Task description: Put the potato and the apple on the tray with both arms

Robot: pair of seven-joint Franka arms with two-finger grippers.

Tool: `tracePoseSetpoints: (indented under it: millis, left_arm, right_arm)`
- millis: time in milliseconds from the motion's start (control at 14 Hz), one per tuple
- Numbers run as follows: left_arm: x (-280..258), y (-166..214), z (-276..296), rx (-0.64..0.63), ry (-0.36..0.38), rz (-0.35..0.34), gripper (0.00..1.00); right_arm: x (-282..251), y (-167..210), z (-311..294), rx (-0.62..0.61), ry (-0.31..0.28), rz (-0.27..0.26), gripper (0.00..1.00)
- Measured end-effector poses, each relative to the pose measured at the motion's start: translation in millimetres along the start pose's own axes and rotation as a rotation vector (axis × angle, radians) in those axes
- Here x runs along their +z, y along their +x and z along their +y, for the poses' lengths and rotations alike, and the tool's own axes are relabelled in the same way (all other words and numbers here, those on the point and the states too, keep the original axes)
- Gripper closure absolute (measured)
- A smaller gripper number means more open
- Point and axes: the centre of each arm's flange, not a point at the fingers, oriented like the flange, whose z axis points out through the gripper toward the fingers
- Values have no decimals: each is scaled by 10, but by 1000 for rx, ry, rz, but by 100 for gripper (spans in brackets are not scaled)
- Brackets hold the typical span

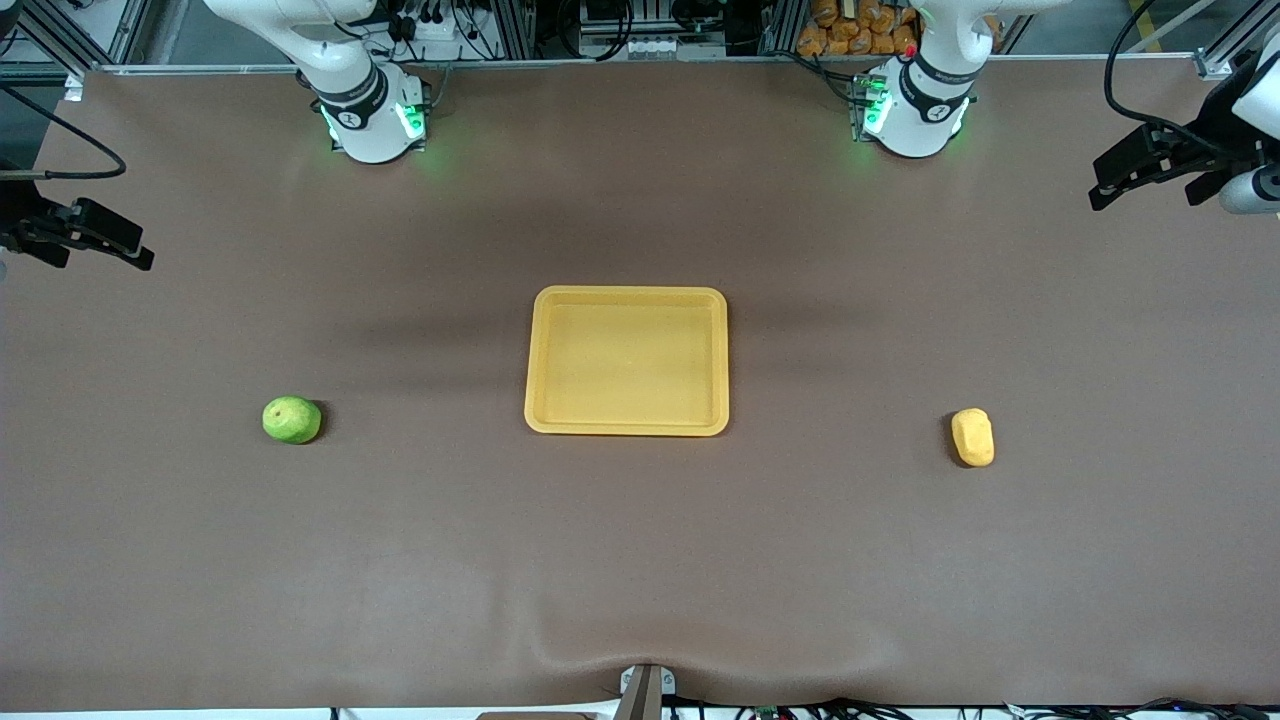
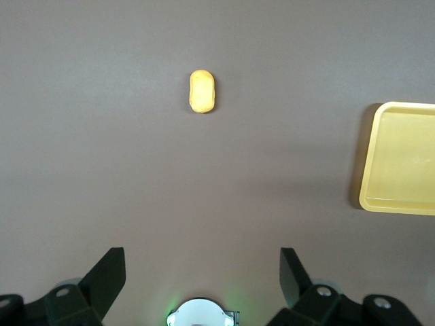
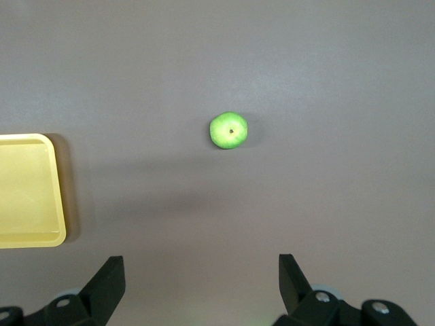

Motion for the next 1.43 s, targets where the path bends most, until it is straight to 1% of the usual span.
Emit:
tracePoseSetpoints:
  millis: [929, 1071, 1143, 1286, 1429]
  left_arm:
    - [69, 46, 0, 0, 0, -13, 0]
    - [116, 75, -17, -4, 1, -23, 0]
    - [152, 95, -20, -5, 1, -30, 0]
    - [251, 125, -18, -4, 3, -51, 0]
    - [344, 143, -17, -4, 5, -70, 0]
  right_arm:
    - [79, 60, -27, -4, 0, -7, 0]
    - [141, 187, -148, -25, -2, 11, 0]
    - [192, 273, -256, -43, -4, 10, 0]
    - [382, 462, -490, -80, -10, -9, 0]
    - [516, 624, -620, -98, -14, -5, 0]
